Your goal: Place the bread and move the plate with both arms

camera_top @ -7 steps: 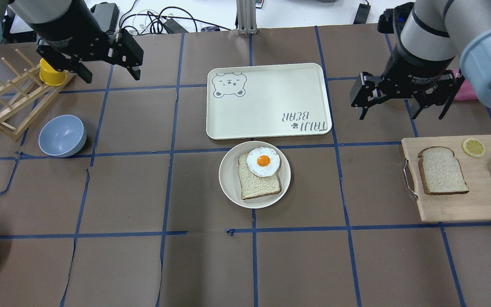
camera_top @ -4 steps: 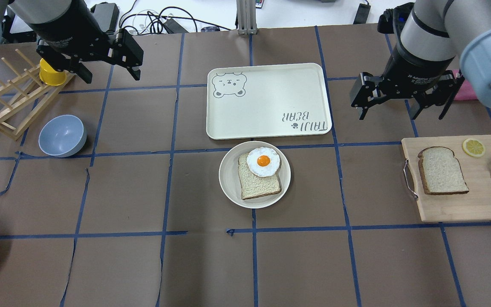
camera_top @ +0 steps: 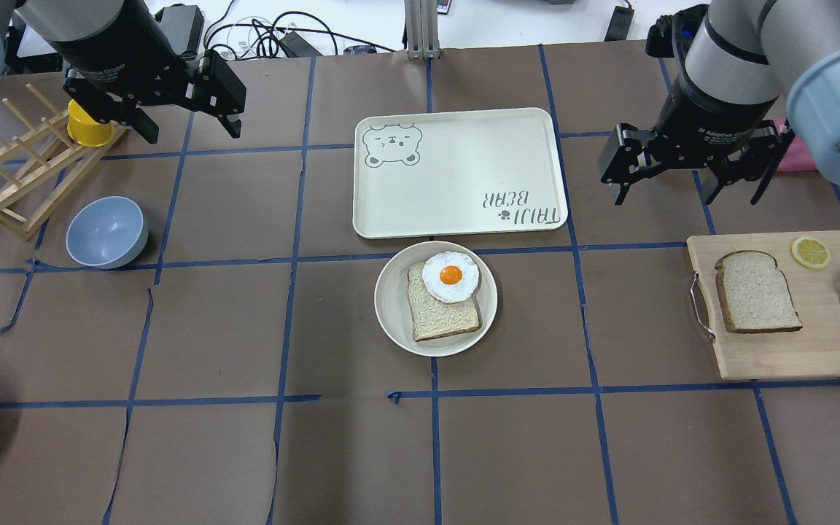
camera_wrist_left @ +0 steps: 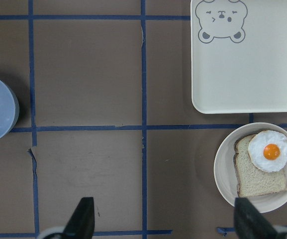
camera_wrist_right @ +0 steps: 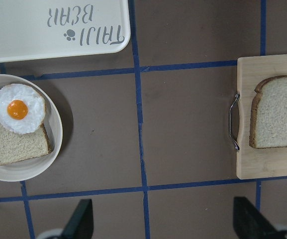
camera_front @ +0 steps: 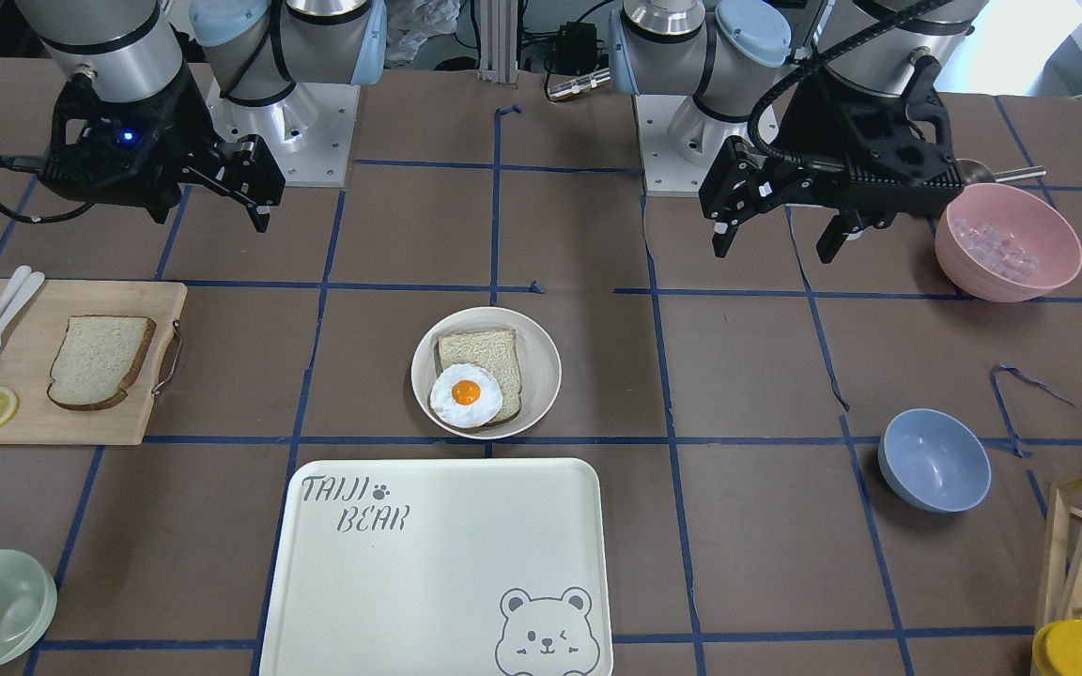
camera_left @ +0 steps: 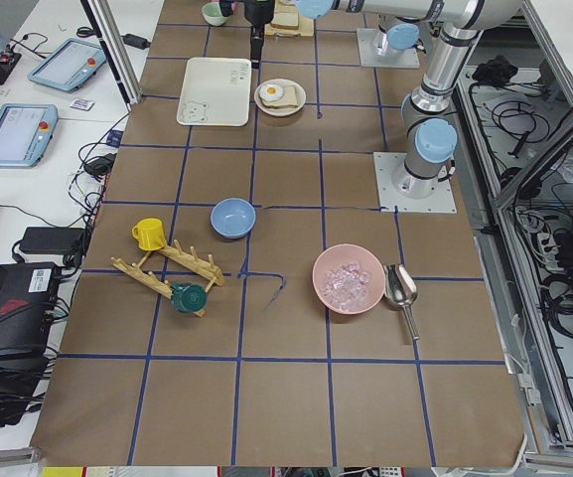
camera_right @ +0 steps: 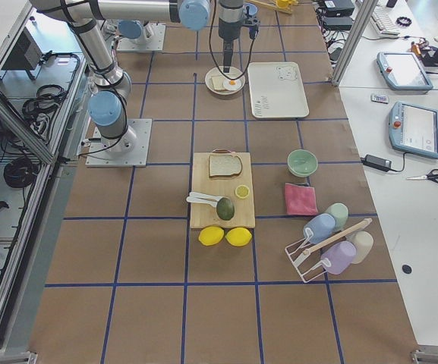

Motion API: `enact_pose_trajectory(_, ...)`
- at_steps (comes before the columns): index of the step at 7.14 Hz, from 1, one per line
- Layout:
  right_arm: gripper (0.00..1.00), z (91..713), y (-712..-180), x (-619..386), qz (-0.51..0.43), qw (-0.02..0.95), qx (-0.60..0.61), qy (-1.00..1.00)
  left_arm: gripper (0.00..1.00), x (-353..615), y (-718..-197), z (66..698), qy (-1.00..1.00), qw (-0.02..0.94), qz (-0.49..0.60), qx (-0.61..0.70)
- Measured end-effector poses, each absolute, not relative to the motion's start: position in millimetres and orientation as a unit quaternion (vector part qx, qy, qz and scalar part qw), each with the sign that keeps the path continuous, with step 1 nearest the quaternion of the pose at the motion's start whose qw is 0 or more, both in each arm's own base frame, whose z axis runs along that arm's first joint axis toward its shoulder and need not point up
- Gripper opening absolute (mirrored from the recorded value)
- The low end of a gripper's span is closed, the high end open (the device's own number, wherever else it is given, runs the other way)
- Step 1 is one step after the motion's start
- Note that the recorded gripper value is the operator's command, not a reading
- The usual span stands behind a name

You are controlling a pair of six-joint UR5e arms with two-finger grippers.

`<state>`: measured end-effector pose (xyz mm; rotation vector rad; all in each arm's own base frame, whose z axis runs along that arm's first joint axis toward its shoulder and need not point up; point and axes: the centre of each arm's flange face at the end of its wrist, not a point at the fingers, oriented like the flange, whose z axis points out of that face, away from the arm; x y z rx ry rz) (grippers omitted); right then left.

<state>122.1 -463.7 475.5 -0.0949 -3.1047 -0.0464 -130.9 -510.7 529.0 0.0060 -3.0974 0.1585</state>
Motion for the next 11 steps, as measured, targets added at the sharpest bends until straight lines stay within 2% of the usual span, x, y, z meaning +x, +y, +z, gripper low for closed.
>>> enact_pose_trajectory(7, 1.0, 471, -469, 119, -0.015, 0.018, -0.033, -0.999, 1.0, -131, -511, 528, -0.999, 0.021, 0.05, 0.002)
enact_pose_trajectory(10, 1.0, 465, -485, 65, -0.017, 0.019, -0.093, -0.995, 1.0, -131, -511, 528, -0.999, 0.021, 0.05, 0.002)
enact_pose_trajectory(11, 0.84, 457, -492, 31, -0.023, 0.016, -0.128, -0.991, 1.0, -131, -511, 528, -0.999, 0.021, 0.05, 0.002)
